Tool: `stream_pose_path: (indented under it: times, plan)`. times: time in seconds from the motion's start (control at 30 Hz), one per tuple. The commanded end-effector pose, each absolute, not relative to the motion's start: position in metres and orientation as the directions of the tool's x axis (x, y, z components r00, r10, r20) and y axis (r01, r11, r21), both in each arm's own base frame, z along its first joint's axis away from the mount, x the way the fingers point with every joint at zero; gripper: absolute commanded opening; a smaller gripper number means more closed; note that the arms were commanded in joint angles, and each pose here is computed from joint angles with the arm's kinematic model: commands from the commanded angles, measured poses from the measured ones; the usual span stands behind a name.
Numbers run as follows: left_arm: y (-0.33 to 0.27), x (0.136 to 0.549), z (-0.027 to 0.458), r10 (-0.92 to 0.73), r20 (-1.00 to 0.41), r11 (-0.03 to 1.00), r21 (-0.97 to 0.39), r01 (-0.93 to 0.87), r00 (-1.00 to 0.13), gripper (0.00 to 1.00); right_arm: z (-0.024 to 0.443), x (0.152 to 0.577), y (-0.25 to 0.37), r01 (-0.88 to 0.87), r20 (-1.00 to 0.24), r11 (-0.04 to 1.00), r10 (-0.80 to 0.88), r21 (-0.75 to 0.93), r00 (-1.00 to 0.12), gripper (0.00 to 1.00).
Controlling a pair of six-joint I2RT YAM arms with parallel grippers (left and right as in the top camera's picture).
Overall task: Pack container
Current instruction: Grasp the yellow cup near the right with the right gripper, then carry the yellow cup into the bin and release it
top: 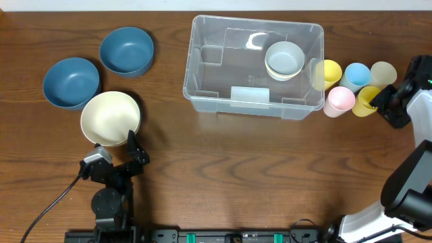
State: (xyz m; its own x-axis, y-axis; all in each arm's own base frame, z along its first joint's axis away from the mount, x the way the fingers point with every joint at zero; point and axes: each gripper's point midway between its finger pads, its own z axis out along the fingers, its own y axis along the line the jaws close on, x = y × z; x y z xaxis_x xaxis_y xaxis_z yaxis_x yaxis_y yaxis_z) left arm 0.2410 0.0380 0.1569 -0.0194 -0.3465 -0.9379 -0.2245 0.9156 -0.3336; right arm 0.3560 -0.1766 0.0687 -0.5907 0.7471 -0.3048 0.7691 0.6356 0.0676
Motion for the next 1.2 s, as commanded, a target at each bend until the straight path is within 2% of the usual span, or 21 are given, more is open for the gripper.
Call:
stream_pose_path:
  times: [0.0,0.07,0.1,0.33,0.53,0.63,0.83,0.97,1.17]
  plan:
    - [0.041,0.24,0.139,-0.34,-0.938,0.914,-0.314,-0.256,-0.063,0.98,0.049,0.349,-0.177,0.773,-0.263,0.633,0.754,0.046,-0.602,0.35]
    - [0.041,0.24,0.139,-0.34,-0.938,0.914,-0.314,-0.256,-0.063,0.98,0.045,0.347,-0.176,0.774,-0.25,0.632,0.756,0.04,-0.605,0.09]
    - [0.041,0.24,0.139,-0.34,-0.938,0.914,-0.314,-0.256,-0.063,0.98,0.045,0.346,-0.176,0.774,-0.245,0.632,0.757,0.036,-0.606,0.01]
    - [0.041,0.24,0.139,-0.34,-0.938,0.914,-0.314,-0.256,-0.063,0.98,0.059,0.332,-0.17,0.794,-0.222,0.607,0.779,0.029,-0.587,0.01]
    - [0.041,0.24,0.139,-0.34,-0.938,0.914,-0.314,-0.256,-0.063,0.98,0.127,0.318,-0.153,0.765,-0.289,0.635,0.756,0.105,-0.588,0.01]
    - [0.041,0.24,0.139,-0.34,-0.938,0.914,-0.314,-0.256,-0.063,0.98,0.189,0.321,-0.124,0.614,-0.414,0.759,0.64,0.214,-0.647,0.01]
    - [0.041,0.24,0.139,-0.34,-0.938,0.914,-0.314,-0.256,-0.063,0.98,0.305,0.312,-0.055,0.344,-0.702,0.897,0.433,0.277,-0.565,0.01]
    - [0.041,0.24,0.139,-0.34,-0.938,0.914,-0.314,-0.256,-0.063,0.98,0.334,0.324,0.002,0.157,-0.773,0.939,0.341,0.306,-0.535,0.01]
    - [0.041,0.24,0.139,-0.34,-0.938,0.914,-0.314,-0.256,-0.063,0.98,0.318,0.371,0.063,0.047,-0.787,0.958,0.259,0.282,-0.56,0.01]
